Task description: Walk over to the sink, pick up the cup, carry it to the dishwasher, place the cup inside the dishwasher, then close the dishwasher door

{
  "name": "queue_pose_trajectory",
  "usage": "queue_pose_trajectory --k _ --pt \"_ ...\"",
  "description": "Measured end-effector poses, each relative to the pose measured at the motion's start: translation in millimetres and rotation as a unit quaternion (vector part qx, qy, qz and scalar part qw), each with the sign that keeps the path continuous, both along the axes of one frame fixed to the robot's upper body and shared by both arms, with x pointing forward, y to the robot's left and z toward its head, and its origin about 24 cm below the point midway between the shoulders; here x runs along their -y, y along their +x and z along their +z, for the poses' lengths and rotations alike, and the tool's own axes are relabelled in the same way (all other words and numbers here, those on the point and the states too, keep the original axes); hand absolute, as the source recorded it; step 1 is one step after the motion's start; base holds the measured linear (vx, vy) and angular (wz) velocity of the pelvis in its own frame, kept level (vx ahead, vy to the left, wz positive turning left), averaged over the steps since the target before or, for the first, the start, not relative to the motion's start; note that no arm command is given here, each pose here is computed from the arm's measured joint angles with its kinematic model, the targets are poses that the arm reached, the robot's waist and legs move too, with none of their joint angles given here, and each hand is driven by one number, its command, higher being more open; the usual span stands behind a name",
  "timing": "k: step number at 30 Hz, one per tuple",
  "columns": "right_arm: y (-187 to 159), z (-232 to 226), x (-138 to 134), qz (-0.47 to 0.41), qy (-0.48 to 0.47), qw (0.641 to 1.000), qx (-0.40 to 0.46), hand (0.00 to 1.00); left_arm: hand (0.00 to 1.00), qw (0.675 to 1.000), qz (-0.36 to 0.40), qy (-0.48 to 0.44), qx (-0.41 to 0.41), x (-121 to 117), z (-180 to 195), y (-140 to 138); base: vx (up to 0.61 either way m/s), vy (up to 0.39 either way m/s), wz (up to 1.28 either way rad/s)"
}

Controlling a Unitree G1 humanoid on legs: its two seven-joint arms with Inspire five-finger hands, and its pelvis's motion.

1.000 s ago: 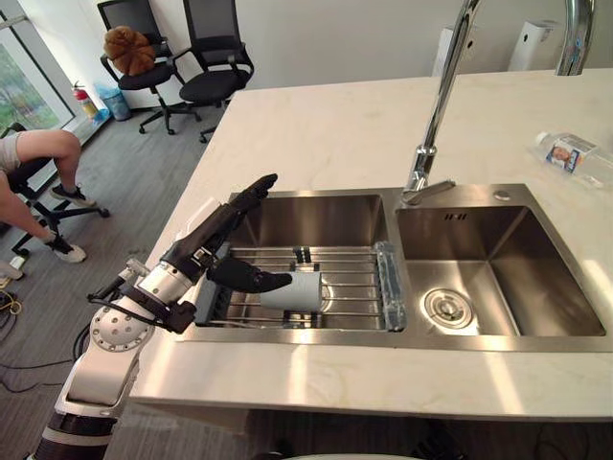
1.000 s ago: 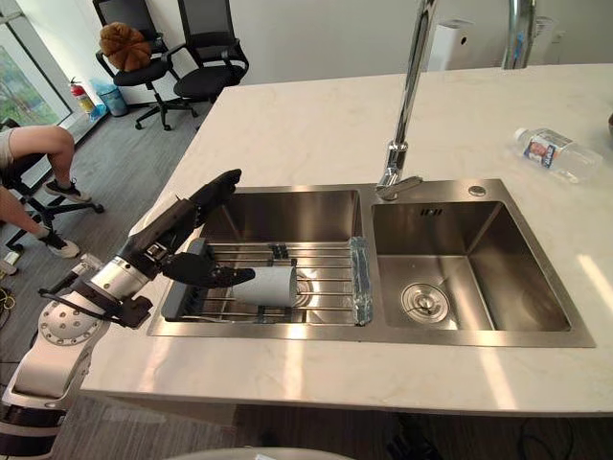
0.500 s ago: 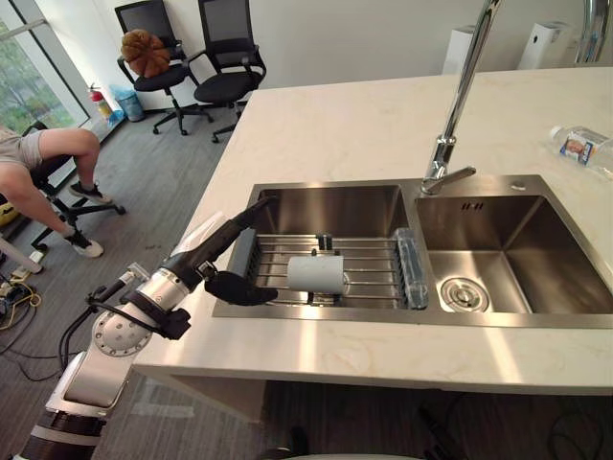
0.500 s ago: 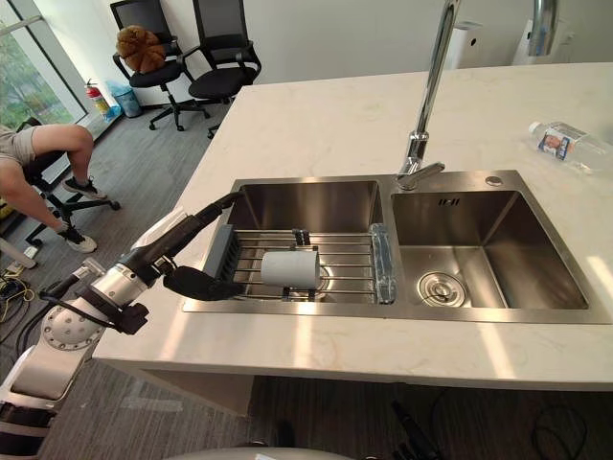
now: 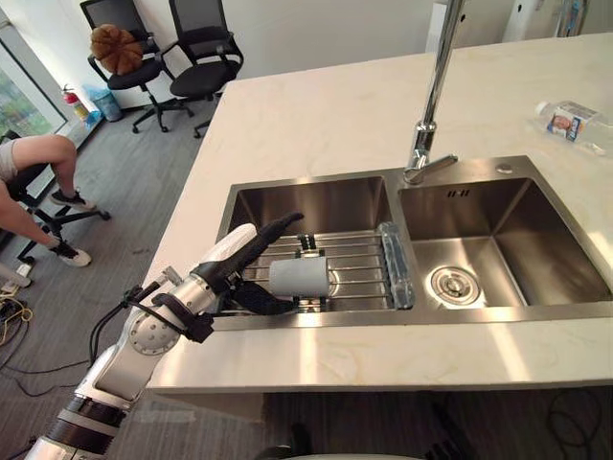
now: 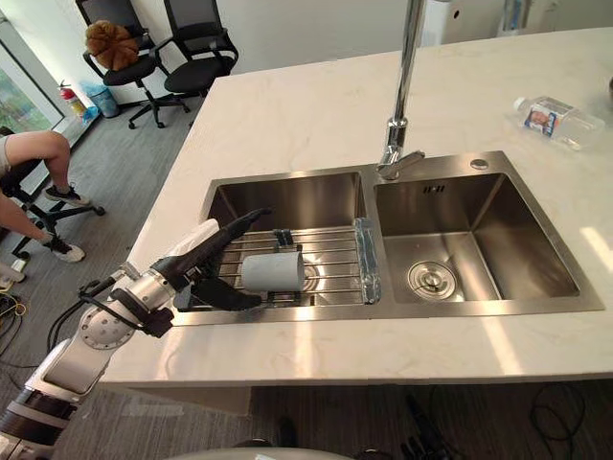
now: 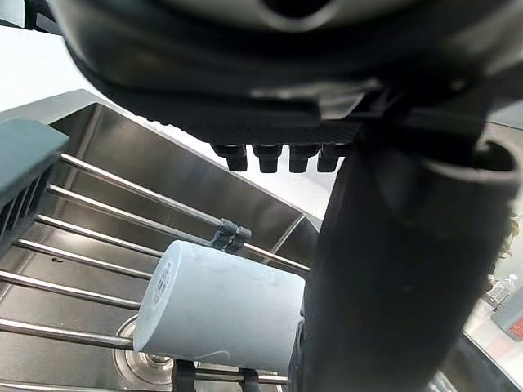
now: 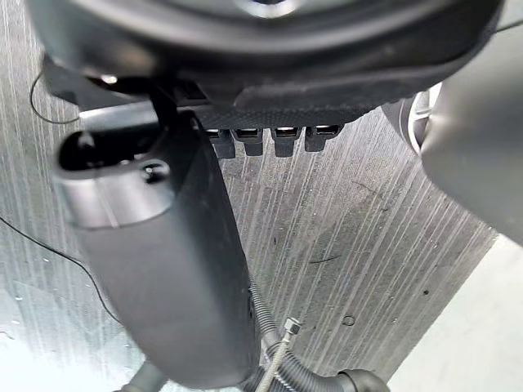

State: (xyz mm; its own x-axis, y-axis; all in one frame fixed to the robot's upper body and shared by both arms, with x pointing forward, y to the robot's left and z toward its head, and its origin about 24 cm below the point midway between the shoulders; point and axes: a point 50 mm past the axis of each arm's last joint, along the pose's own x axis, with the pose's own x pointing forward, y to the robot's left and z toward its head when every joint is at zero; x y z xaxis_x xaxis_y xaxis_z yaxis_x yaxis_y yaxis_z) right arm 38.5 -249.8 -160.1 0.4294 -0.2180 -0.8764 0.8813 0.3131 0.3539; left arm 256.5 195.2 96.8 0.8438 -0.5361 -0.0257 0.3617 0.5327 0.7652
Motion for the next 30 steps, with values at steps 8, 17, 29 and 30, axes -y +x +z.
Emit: queue_pose_trajectory --k 8,17,29,30 --pt "-2 0 1 -0.016 -0.004 1.000 0.003 1.00 1.00 1.000 0.009 0.008 -0.026 1 -10 6 -0.01 -0.004 -0.03" --pt "2 0 0 -0.011 -0.004 1.000 0.007 1.00 1.00 0.999 0.002 0.022 -0.023 6 -9 15 -0.02 -0.007 -0.04" --pt "3 -2 -8 0.032 0.001 0.999 -0.014 1.00 1.00 0.995 -0.018 0.052 -0.088 4 -16 26 0.00 -0.005 -0.07" --pt "3 -2 -9 0.035 0.001 0.999 -0.017 1.00 1.00 0.993 -0.024 0.058 -0.101 2 -15 28 0.00 -0.006 -0.06"
